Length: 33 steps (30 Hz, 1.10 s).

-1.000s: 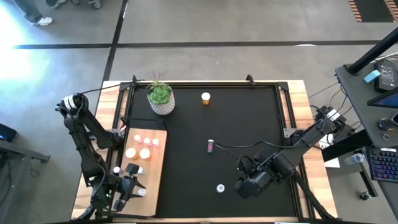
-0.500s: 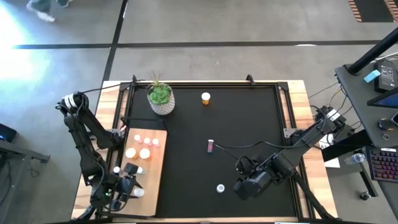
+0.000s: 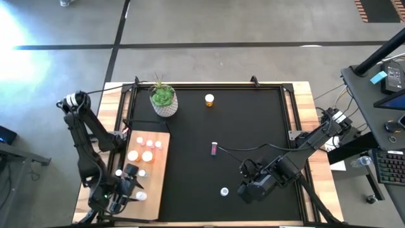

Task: Pick and place medicine bottles onto shelf by color
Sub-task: Put the right white pill bottle on the shelf aligned with the other white pill bottle, then put the white plastic pill bottle on the shelf aligned with the other white pill bottles

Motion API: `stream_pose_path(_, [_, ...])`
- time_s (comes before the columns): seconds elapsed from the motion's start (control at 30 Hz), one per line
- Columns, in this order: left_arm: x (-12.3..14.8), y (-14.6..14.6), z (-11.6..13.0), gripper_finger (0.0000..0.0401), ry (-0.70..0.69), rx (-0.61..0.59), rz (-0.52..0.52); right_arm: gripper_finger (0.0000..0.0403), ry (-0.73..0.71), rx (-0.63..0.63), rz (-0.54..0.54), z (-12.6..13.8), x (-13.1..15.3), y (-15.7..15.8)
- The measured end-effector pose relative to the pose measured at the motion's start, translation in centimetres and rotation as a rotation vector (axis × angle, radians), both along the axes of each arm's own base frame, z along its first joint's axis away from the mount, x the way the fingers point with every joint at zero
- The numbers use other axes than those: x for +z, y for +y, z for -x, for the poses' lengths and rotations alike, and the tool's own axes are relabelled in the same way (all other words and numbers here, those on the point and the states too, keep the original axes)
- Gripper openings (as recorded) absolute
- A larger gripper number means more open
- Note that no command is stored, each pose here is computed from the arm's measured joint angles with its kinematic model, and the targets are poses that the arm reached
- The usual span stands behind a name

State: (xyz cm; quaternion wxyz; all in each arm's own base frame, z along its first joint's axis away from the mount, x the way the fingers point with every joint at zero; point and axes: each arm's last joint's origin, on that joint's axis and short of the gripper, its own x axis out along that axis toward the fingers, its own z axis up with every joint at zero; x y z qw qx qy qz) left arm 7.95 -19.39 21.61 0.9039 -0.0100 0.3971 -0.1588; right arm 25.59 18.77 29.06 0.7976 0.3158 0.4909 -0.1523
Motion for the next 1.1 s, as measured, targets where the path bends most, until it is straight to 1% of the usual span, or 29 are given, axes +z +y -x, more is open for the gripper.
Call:
stream_pose_path(0.13, [1.1,0.4,0.1,0.0218,-0.007,-0.004,-0.016,0.0242,0.000,0.000,0.000,0.0,0.0,0.0])
stream_pose_path(0.27, [2.4,0.5,0.0,0.0217,-0.061,-0.059,-0.043,0.0242,0.000,0.000,0.000,0.0,0.0,0.0])
stream_pose_path(0.33, [2.9,0.5,-0.2,0.0217,-0.077,-0.065,-0.043,0.0242,-0.001,0.000,0.000,0.0,0.0,0.0])
stream_pose_path(0.4, [3.4,0.6,-0.5,0.0217,-0.093,-0.047,-0.036,0.0242,-0.002,0.000,-0.001,0.0,0.0,0.0])
stream_pose_path(0.53, [4.3,0.9,-1.6,0.0217,-0.143,0.039,-0.035,0.0242,-0.002,0.000,-0.002,0.0,0.0,0.0])
stream_pose_path(0.7, [5.3,1.7,-3.6,0.0217,-0.167,0.151,-0.017,0.0242,-0.002,0.000,-0.002,0.0,0.0,0.0])
stream_pose_path(0.83, [6.1,2.1,-5.8,0.0217,-0.216,0.249,0.033,0.0242,-0.003,0.000,-0.003,0.0,0.0,0.0])
stream_pose_path(1.03, [6.8,1.7,-9.6,0.0217,-0.368,0.273,0.040,0.0242,-0.023,0.012,0.022,-0.1,0.0,0.0])
stream_pose_path(1.1, [6.7,1.6,-10.8,0.0217,-0.397,0.288,0.029,0.0242,-0.041,0.011,0.013,-0.3,0.1,0.1])
